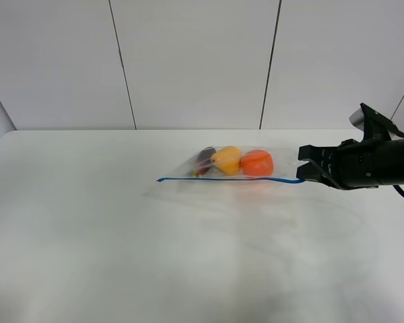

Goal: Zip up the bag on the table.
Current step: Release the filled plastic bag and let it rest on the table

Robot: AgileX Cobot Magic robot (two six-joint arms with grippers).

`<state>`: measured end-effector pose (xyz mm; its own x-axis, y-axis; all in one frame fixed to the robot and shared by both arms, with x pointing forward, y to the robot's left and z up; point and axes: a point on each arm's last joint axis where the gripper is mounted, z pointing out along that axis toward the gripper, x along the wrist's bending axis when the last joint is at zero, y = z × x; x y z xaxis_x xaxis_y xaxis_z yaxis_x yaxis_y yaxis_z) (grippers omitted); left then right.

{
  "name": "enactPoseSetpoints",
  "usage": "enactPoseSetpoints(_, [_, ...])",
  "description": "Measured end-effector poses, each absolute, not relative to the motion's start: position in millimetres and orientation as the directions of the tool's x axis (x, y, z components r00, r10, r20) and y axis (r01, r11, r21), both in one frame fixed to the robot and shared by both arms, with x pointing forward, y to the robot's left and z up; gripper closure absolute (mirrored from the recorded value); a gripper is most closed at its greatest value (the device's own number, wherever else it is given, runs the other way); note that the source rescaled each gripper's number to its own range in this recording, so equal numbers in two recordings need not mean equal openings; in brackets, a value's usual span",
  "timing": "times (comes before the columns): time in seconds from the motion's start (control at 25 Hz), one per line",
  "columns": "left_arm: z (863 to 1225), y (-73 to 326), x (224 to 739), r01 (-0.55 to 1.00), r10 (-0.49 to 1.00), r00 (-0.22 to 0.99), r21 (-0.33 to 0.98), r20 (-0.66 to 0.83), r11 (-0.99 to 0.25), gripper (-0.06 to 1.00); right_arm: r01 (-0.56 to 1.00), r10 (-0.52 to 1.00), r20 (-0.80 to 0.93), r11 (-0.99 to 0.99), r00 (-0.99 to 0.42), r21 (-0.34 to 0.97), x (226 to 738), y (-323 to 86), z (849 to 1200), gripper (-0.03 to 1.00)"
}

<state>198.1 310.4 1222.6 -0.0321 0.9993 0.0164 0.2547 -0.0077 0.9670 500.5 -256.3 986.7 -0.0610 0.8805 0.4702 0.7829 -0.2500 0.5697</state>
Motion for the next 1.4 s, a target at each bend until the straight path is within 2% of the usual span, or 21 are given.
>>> enactPoseSetpoints(0.16, [1198.9, 310.6, 185.5, 0.248, 0.999, -0.036, 0.969, -0.016, 0.024, -0.05, 0.783, 0.881, 0.470, -0.250, -0.061, 0.570, 500.5, -256.3, 986.7, 0.97])
enactPoseSetpoints(0.56, [1112.5, 303.0, 191.5, 0.370, 0.998, 0.030, 0.928, -0.053, 0.039, -0.06, 0.783, 0.881, 0.470, -0.251, -0.060, 0.570, 500.5, -256.3, 986.7, 0.97])
enactPoseSetpoints(1.0, [1096.1, 302.0, 202.3, 0.357, 0.999, 0.050, 0.934, -0.021, 0.002, -0.06, 0.783, 0.885, 0.460, -0.239, -0.066, 0.573, 500.4, -256.6, 986.4, 0.97])
enactPoseSetpoints(1.4, [1060.9, 301.0, 222.3, 0.479, 0.999, 0.047, 0.878, -0.022, -0.003, -0.06, 0.780, 0.891, 0.450, -0.236, -0.065, 0.580, 500.8, -257.5, 986.2, 0.97])
